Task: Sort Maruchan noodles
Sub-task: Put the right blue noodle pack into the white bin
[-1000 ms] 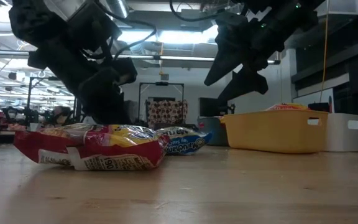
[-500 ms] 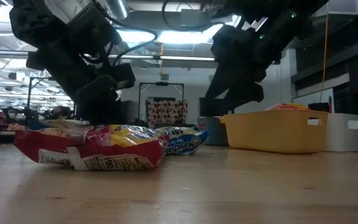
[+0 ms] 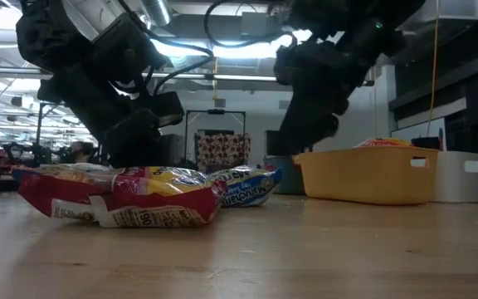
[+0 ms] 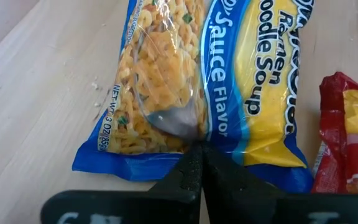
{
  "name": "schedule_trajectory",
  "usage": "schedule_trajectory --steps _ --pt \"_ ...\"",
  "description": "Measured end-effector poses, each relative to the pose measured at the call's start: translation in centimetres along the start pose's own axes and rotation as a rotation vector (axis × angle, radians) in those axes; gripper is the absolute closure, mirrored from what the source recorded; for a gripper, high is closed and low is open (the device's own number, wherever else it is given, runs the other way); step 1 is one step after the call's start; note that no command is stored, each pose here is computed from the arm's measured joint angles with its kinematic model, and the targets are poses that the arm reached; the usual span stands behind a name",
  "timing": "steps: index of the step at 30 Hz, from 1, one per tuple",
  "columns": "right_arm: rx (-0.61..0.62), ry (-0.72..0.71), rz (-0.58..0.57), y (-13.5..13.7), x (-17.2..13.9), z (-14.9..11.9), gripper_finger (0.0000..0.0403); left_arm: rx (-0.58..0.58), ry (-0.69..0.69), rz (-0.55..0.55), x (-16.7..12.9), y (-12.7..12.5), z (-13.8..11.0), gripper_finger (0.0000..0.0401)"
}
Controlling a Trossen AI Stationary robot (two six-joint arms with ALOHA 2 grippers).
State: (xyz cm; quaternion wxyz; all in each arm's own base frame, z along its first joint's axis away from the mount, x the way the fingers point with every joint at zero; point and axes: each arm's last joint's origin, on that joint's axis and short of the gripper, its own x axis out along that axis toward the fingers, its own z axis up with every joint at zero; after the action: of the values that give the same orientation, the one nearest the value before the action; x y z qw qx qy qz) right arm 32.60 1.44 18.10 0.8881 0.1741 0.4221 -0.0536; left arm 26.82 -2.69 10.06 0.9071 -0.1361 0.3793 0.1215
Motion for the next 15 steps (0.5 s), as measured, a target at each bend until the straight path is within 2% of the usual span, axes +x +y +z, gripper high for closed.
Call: schedule_trajectory --steps 6,9,15 --pt "-0.188 -0.058 -0.059 -0.7 -0.9 2.7 0.0134 0.024 0.0 0.002 0.0 0.0 0.0 0.0401" --pt "-0.295 0.024 -0.051 -1.6 -0.7 3.4 0.0134 0.034 0.002 0.001 0.0 0.0 0.0 0.0401" --pt "-0.442 0.134 0.034 -3.0 0.9 5.0 0.0134 0.1 0.006 0.003 0.0 0.1 -0.1 0.0401"
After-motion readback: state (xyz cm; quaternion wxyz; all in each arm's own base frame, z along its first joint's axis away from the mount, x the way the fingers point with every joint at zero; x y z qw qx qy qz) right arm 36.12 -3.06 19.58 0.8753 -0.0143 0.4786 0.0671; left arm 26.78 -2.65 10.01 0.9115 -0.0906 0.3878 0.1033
